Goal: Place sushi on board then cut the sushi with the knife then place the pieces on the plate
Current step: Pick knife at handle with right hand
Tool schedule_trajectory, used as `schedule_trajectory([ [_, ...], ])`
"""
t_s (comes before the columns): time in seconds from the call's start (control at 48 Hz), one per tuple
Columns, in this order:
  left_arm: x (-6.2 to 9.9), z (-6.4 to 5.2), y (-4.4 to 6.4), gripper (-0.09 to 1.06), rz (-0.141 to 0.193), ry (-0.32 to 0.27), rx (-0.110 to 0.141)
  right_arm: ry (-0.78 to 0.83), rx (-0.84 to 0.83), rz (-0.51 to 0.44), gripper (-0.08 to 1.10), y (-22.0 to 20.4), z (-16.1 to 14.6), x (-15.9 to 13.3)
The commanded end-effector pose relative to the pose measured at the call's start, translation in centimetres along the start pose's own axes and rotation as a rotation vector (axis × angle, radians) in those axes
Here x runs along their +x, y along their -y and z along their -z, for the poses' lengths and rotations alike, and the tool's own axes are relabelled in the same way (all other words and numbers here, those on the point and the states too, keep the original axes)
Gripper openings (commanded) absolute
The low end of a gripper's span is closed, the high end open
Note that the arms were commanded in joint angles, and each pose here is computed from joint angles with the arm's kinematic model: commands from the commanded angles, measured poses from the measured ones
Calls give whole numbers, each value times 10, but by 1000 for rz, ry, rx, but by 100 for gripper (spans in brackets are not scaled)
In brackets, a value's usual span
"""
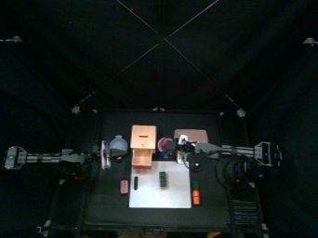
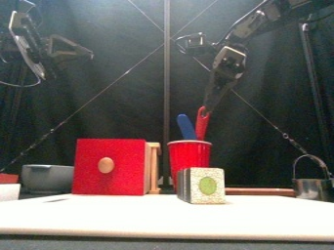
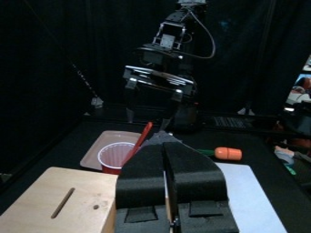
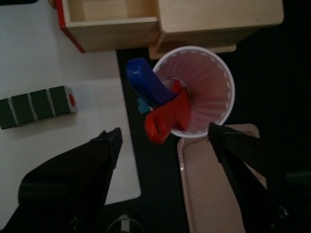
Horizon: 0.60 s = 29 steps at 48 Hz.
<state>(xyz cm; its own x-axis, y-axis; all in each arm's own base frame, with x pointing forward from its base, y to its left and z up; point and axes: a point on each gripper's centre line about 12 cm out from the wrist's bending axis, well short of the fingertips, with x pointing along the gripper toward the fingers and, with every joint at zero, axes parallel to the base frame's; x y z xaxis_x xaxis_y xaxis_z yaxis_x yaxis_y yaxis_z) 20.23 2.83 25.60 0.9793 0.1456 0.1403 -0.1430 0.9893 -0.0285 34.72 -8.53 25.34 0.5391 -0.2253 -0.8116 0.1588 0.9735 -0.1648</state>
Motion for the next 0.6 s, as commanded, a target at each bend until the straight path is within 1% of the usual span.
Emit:
schedule_trajectory([
  [0.021, 2, -3, -2, 10, -11, 10, 2, 24, 7, 9, 104, 4, -11, -2],
  [0.188, 1, -2, -2, 10, -11, 6, 3, -6, 10, 7, 104, 2, -15, 8],
  [0.396, 1, -2, -3, 10, -14, 7, 4, -147, 6, 31, 104, 9, -17, 16],
  [0.604, 1, -2, -3, 10, -14, 7, 5, -196, -4, 43, 104, 11, -26, 24],
])
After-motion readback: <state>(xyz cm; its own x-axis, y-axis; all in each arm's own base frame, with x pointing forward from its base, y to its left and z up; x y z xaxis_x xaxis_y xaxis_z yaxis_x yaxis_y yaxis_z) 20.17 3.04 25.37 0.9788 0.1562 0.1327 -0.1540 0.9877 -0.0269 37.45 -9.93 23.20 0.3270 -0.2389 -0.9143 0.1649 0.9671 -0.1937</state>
